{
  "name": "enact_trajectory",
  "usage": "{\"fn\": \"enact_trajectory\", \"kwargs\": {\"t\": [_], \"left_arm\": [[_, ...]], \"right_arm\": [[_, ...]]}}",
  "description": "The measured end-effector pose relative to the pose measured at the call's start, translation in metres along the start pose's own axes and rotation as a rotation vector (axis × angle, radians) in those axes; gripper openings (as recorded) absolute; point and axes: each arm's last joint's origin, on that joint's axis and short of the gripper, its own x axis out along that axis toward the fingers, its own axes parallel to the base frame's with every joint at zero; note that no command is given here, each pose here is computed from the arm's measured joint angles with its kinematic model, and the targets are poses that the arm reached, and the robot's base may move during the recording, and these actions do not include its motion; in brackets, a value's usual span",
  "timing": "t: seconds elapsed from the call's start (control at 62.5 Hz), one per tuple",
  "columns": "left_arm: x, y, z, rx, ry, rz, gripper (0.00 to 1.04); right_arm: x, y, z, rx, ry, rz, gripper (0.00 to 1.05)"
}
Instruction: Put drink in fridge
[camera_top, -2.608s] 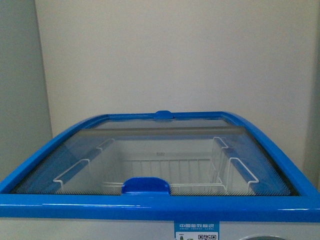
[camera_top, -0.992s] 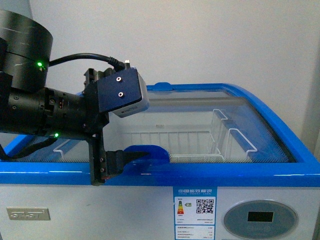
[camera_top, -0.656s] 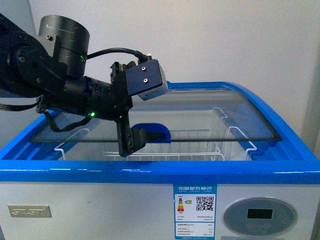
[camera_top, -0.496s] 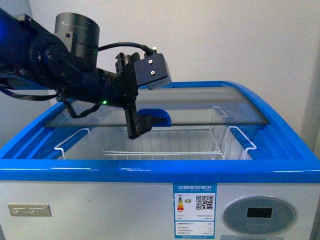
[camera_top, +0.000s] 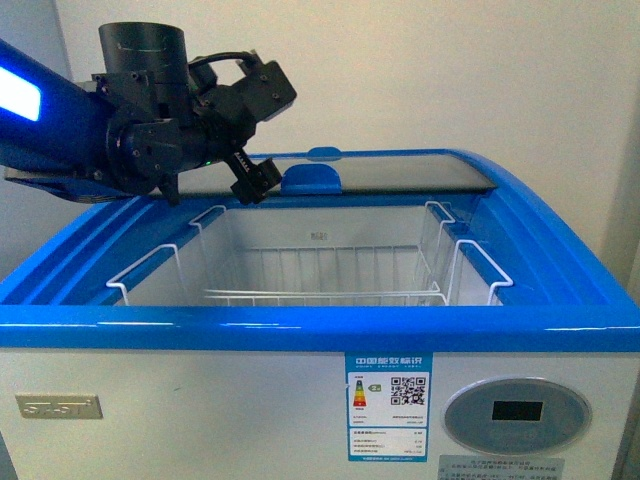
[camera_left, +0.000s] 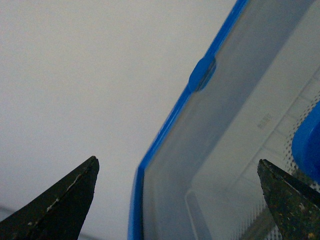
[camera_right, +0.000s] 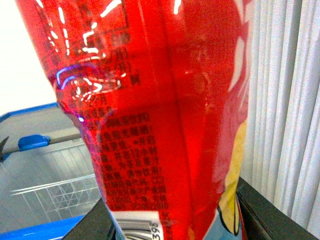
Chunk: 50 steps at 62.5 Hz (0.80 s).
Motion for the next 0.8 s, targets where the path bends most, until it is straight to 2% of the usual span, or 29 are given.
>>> {"fn": "enact_trajectory", "kwargs": {"t": [0.144, 0.192, 0.24, 0.288, 0.352, 0.48, 0.528, 0.56, 0.608, 0.672, 0.736, 0.8], "left_arm": [[-0.03, 0.0, -0.002, -0.282, 0.133, -0.025, 0.97], [-0.056, 0.0, 0.0, -0.448, 0.217, -0.067, 0.97], [-0.072, 0.001, 0.002, -0.532, 0.246, -0.097, 0.97], [-0.096, 0.002, 0.006, -0.628, 0.253, -0.13, 0.97], [-0.157, 0.006, 0.016, -0.835, 0.258, -0.185, 0.97], [-0.231, 0.007, 0.017, -0.986, 0.289, -0.231, 0.97], [-0.259, 0.006, 0.013, -1.036, 0.318, -0.233, 0.97], [-0.278, 0.003, 0.01, -1.03, 0.317, -0.177, 0.93], [-0.313, 0.003, -0.001, -1.0, 0.281, 0.066, 0.83], [-0.364, -0.002, -0.017, -0.991, 0.245, 0.191, 0.69], [-0.389, -0.013, -0.023, -0.988, 0.255, 0.234, 0.6], [-0.407, -0.025, -0.024, -0.986, 0.226, 0.23, 0.46]], "right_arm": [[0.0, 0.0, 0.0, 0.0, 0.0, -0.001, 0.41], [0.0, 0.0, 0.0, 0.0, 0.0, -0.001, 0.41], [0.0, 0.0, 0.0, 0.0, 0.0, 0.0, 0.41], [0.0, 0.0, 0.0, 0.0, 0.0, 0.0, 0.41], [0.0, 0.0, 0.0, 0.0, 0.0, 0.0, 0.41], [0.0, 0.0, 0.0, -0.001, 0.001, 0.001, 0.41], [0.003, 0.0, 0.001, -0.047, 0.104, 0.049, 0.41], [0.005, -0.001, 0.005, -0.097, 0.231, 0.1, 0.41], [0.005, -0.003, 0.013, -0.169, 0.434, 0.199, 0.41], [0.008, -0.002, 0.013, -0.242, 0.599, 0.335, 0.41], [0.021, 0.002, 0.012, -0.328, 0.613, 0.4, 0.41], [0.05, 0.011, 0.02, -0.45, 0.567, 0.475, 0.41]]}}
